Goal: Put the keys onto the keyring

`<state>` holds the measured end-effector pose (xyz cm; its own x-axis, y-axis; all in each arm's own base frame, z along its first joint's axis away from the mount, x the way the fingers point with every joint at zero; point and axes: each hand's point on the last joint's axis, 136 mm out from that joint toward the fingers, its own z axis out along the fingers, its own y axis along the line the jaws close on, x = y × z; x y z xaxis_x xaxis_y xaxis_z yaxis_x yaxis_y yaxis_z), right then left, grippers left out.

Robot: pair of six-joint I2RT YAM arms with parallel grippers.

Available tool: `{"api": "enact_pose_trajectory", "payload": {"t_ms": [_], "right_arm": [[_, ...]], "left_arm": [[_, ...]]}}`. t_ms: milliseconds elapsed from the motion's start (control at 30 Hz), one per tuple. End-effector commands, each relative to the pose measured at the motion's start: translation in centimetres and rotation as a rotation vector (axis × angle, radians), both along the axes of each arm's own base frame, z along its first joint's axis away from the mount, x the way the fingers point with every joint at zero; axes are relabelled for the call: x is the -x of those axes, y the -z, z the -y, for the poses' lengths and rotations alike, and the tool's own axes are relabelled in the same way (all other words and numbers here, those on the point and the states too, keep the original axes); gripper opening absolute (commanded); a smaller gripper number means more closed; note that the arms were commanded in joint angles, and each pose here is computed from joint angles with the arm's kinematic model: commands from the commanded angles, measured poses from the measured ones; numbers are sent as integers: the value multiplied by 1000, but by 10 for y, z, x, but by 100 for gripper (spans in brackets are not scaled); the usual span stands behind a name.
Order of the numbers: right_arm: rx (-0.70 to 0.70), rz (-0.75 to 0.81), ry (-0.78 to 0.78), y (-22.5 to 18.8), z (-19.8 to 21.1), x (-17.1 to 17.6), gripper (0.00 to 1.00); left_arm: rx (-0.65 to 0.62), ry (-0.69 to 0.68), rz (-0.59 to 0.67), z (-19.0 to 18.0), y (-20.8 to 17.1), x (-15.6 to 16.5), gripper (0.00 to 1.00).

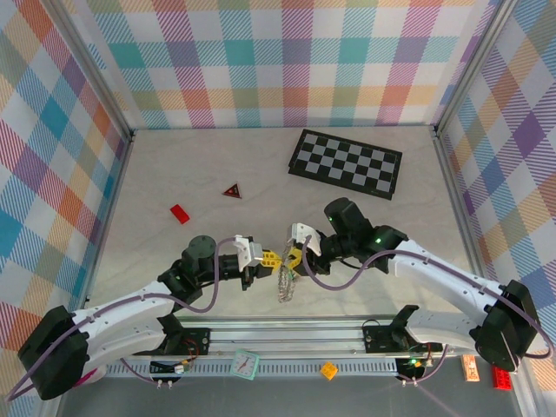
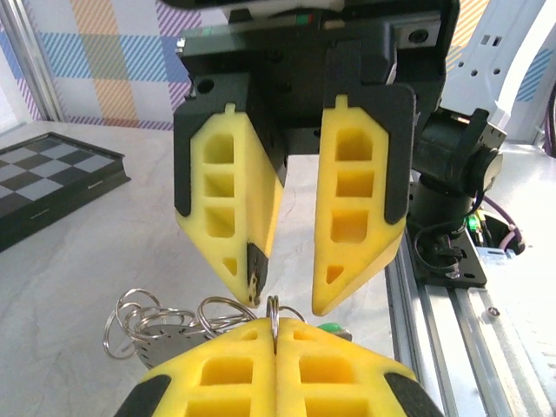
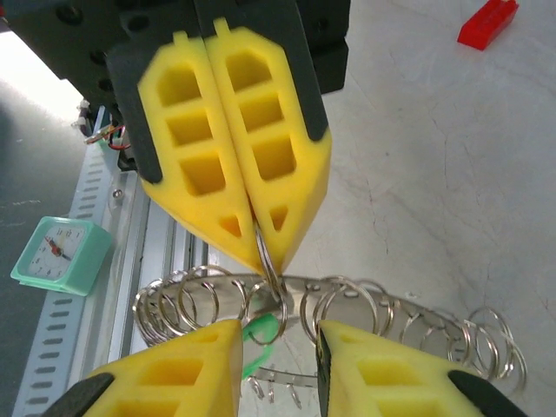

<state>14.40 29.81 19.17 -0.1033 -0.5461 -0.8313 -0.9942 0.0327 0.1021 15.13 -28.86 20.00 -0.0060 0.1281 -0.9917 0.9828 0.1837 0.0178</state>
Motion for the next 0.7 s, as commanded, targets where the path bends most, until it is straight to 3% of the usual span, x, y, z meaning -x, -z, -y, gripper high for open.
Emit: {"api": "enact_pose_trajectory", "payload": {"t_ms": [0, 467, 667], "right_arm": [[-66, 19, -49, -10, -6, 3, 28], [-61, 24, -37, -2, -9, -2, 20], [-86, 95, 7, -7, -4, -8, 26]], "left_arm": [[68, 47, 46, 5, -18, 7, 0], [81, 59, 45, 8, -20, 6, 0], [79, 57, 43, 7, -19, 7, 0]]}}
